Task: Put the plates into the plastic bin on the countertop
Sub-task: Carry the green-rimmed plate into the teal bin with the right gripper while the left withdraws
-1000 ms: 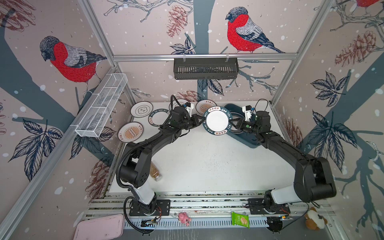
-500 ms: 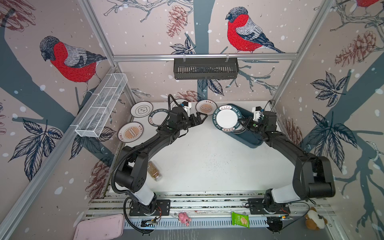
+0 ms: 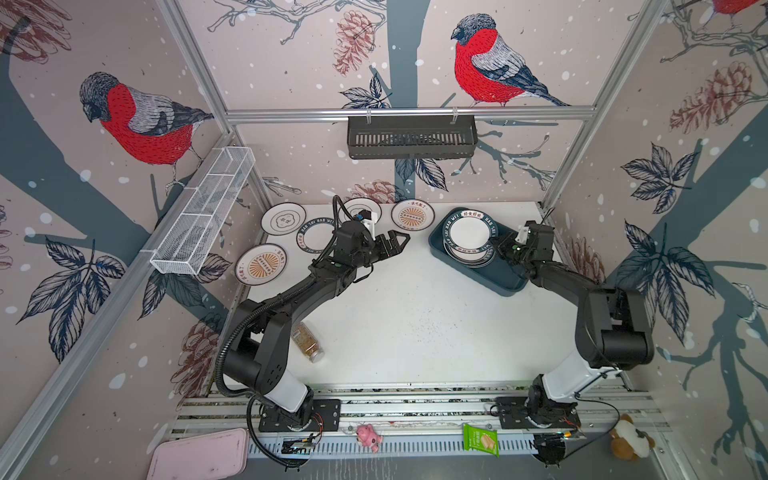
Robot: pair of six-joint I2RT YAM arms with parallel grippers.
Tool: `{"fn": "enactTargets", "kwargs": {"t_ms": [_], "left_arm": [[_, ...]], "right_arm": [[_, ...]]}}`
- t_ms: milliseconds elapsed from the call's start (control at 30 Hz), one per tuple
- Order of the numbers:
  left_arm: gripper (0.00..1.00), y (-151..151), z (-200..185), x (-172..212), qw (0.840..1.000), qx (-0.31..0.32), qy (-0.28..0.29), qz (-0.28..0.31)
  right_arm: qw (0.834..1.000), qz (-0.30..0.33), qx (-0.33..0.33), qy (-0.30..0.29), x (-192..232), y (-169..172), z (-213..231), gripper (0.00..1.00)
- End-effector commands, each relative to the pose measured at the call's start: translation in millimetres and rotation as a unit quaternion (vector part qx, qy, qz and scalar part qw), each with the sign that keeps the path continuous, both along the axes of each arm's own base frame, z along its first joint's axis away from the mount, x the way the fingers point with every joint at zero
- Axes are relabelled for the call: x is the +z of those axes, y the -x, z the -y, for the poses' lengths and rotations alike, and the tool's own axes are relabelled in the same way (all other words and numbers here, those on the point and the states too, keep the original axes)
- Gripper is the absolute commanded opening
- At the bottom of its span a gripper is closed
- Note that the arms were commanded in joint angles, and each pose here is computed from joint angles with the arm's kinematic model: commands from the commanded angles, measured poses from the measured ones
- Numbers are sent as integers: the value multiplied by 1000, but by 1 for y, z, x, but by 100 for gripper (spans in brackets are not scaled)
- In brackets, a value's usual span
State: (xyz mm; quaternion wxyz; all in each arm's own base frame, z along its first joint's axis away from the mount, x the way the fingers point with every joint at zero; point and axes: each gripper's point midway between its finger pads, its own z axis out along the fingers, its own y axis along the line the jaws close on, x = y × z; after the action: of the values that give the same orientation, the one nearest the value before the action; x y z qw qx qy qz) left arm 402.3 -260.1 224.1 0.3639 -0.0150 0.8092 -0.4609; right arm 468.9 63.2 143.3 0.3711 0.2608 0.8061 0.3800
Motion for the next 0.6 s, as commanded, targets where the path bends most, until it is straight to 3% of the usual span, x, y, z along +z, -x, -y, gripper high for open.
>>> {"fn": "enactTargets", "kwargs": {"t_ms": [0,567], "left_arm": [[96,-3,-7,5,1000,19,-11,19],[96,-11,-7,-4,1000,22,-18,11]], "right_arm": [[999,21,-24,10,6,-14,6,1],[999,-10,-18,39,-31,-28,2,1]]}}
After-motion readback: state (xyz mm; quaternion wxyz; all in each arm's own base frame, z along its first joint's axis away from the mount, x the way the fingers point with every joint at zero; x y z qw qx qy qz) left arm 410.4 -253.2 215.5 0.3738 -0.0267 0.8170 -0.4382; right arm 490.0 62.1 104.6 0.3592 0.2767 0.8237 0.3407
